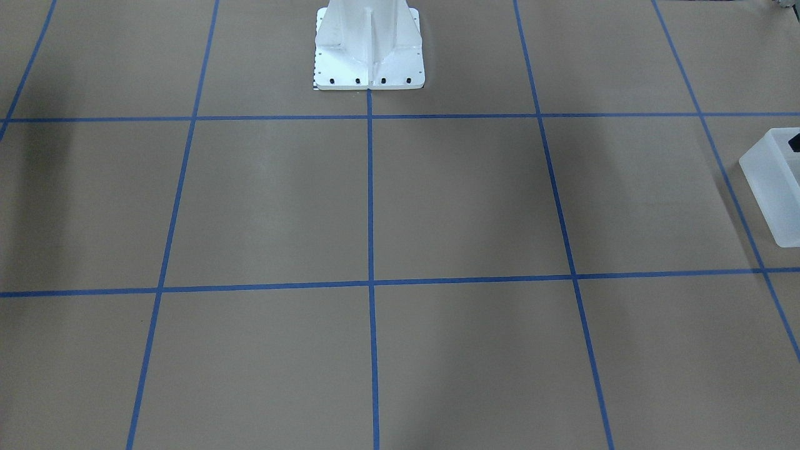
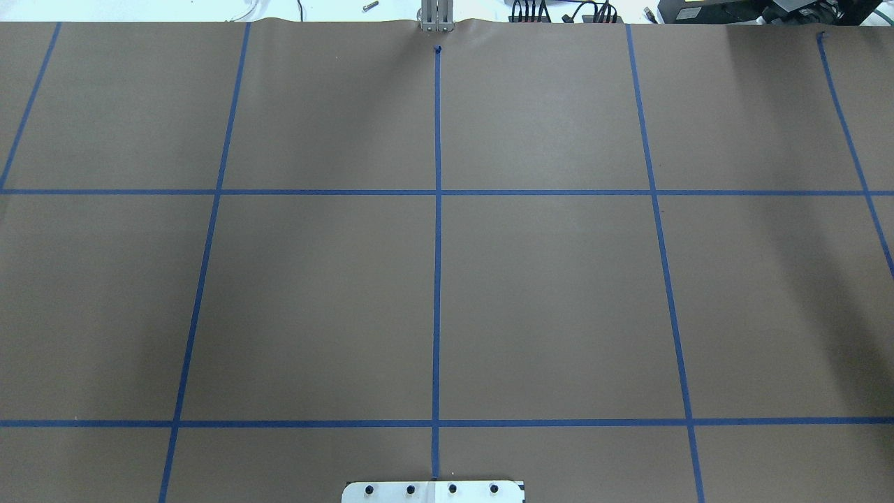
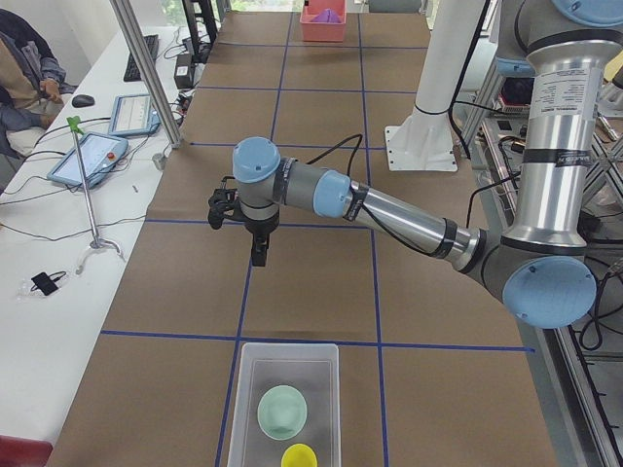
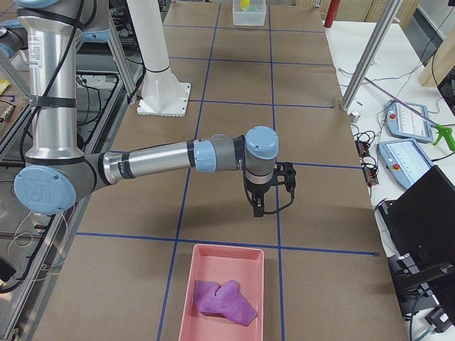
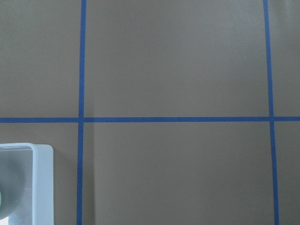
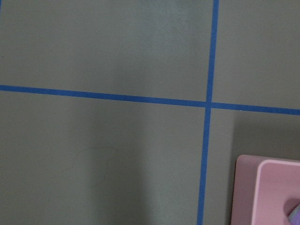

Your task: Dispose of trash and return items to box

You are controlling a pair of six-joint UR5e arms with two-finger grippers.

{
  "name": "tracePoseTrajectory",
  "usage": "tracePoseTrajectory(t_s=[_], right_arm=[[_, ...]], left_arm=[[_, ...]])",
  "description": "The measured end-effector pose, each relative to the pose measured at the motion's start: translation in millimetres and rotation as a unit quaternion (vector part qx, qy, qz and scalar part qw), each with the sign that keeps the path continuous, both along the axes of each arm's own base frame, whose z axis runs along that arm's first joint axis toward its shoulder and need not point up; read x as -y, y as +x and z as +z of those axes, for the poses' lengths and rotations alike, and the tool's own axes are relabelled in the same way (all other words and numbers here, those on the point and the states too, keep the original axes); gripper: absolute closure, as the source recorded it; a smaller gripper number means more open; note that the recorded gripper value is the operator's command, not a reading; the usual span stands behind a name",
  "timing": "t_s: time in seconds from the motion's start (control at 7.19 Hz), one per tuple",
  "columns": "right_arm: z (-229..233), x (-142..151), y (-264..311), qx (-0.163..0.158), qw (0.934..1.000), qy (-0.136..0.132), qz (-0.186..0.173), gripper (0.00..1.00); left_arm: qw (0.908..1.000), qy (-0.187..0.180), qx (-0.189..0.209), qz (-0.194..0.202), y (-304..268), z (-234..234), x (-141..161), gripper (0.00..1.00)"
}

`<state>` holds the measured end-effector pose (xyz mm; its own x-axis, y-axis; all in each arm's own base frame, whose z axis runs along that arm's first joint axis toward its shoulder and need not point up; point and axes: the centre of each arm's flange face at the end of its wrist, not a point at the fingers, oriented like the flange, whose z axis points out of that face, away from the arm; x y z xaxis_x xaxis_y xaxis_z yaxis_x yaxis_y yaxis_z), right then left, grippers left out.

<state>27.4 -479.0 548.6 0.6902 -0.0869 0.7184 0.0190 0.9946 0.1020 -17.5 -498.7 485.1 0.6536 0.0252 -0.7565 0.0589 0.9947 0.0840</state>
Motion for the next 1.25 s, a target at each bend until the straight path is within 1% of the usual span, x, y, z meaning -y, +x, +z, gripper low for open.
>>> tracePoseTrajectory(t_s=[0.42, 0.56, 0.7, 0.83, 0.97, 1.11, 1.25], right_arm=[[-2.1, 0.9, -6.4, 0.004, 1.0000, 0.003, -0.008, 0.00], [-1.0, -0.4, -6.3, 0.002, 1.0000, 0.003, -0.009, 0.00], [-1.6, -0.2, -6.1, 0.001, 0.9999, 0.005, -0.009, 0.00], [-2.2, 0.9, -5.9, -0.001, 0.9999, 0.005, -0.009, 0.00], [-2.1, 2.4, -5.7, -0.004, 1.0000, 0.004, -0.007, 0.00], [0.1, 2.7, -5.1, -0.010, 0.9999, 0.002, -0.005, 0.00], [3.4, 1.9, -3.8, -0.019, 0.9998, 0.000, -0.004, 0.00]], left_arm=[[0.9997, -0.019, 0.013, -0.002, -0.3, 20.8, 3.9, 0.02], [0.9995, -0.011, 0.029, 0.000, -3.4, 23.4, 0.7, 0.02], [0.9983, 0.008, 0.056, 0.010, -7.8, 28.1, -5.5, 0.02], [0.9960, 0.030, 0.075, 0.037, -11.0, 39.0, -9.2, 0.02], [0.9926, 0.048, 0.085, 0.073, -12.2, 58.5, -9.4, 0.02], [0.9898, 0.057, 0.085, 0.100, -12.0, 74.2, -7.9, 0.02], [0.9895, 0.057, 0.076, 0.109, -11.6, 81.6, -7.6, 0.02]])
